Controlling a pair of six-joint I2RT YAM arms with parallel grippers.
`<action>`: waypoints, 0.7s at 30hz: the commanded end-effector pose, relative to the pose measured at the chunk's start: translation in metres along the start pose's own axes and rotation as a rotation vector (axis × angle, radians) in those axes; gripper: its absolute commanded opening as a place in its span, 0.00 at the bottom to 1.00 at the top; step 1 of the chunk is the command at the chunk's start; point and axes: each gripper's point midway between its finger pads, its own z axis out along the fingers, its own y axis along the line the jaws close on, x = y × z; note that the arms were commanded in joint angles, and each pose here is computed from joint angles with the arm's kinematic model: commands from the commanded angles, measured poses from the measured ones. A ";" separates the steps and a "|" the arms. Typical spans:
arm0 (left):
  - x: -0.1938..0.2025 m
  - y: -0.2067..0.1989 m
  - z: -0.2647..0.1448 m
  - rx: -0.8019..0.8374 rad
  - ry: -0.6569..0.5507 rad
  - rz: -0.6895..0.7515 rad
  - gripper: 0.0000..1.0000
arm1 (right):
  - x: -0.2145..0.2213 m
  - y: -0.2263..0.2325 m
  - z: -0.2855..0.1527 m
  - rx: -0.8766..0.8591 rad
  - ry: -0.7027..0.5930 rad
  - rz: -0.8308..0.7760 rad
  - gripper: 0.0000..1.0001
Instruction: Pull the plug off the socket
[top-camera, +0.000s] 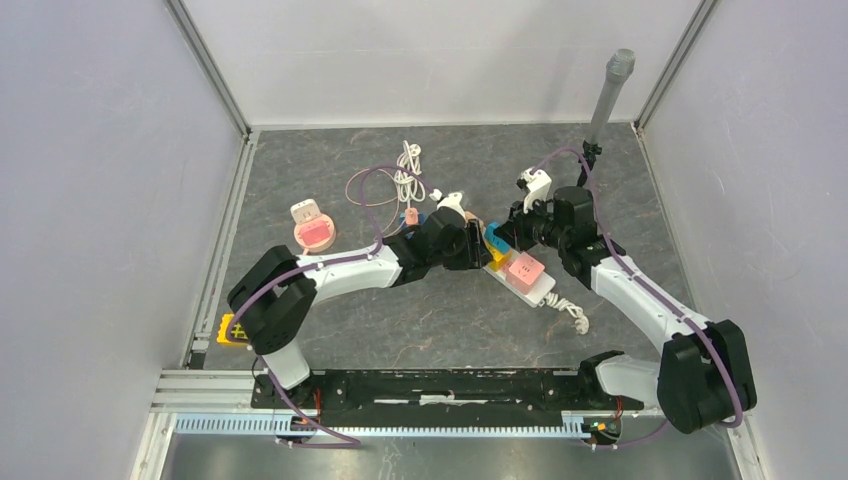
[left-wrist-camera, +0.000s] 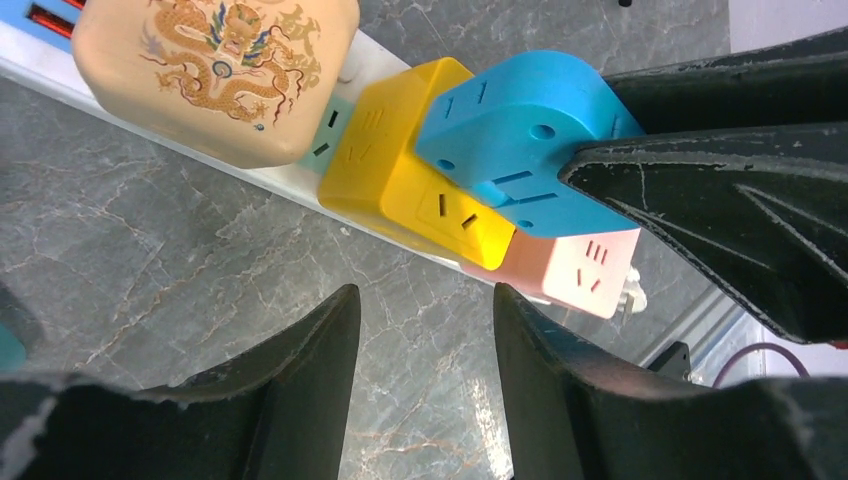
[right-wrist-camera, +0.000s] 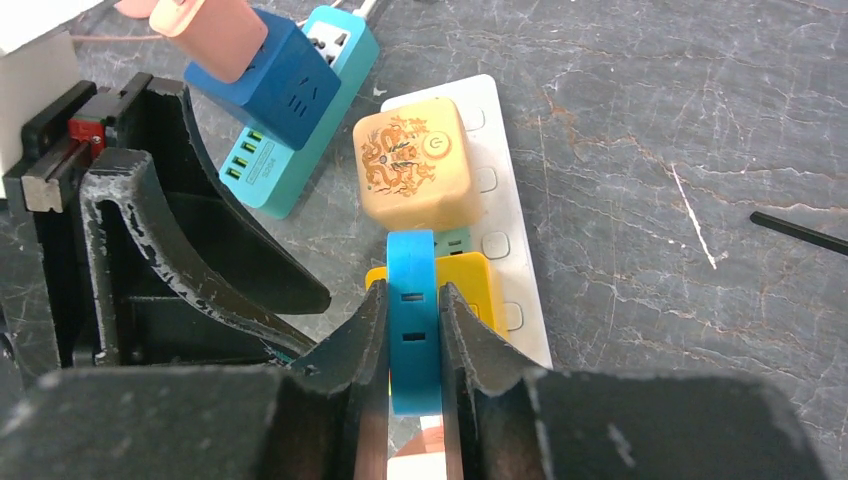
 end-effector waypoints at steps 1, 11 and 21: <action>-0.031 -0.021 0.004 0.029 -0.107 -0.027 0.58 | -0.026 -0.008 0.000 0.053 -0.113 0.016 0.04; -0.044 -0.007 0.012 -0.050 -0.179 -0.001 0.56 | -0.029 -0.004 -0.012 0.047 -0.134 -0.093 0.49; -0.029 0.004 0.027 -0.075 -0.128 0.027 0.52 | -0.009 0.000 0.000 -0.011 -0.038 -0.063 0.47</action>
